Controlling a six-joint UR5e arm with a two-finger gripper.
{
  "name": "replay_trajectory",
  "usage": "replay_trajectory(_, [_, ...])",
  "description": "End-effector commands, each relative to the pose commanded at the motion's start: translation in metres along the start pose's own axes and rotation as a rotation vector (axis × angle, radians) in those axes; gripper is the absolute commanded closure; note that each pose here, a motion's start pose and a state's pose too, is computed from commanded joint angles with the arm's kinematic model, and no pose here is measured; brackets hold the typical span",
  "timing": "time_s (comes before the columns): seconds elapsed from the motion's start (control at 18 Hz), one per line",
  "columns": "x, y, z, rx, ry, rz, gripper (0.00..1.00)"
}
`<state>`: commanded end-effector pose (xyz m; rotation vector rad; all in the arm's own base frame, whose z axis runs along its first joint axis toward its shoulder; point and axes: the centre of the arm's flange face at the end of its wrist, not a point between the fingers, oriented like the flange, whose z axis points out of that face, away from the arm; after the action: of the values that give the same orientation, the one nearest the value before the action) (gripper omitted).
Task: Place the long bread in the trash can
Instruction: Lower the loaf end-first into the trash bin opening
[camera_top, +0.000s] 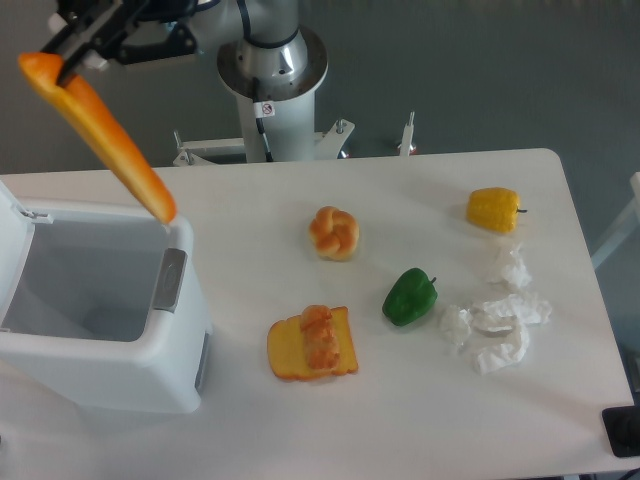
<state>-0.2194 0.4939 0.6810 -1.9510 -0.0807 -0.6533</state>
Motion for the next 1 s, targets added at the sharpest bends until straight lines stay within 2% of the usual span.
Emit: replay_trajectory(1.0, [-0.038, 0.018, 0.057, -0.063, 0.059, -0.021, 1.0])
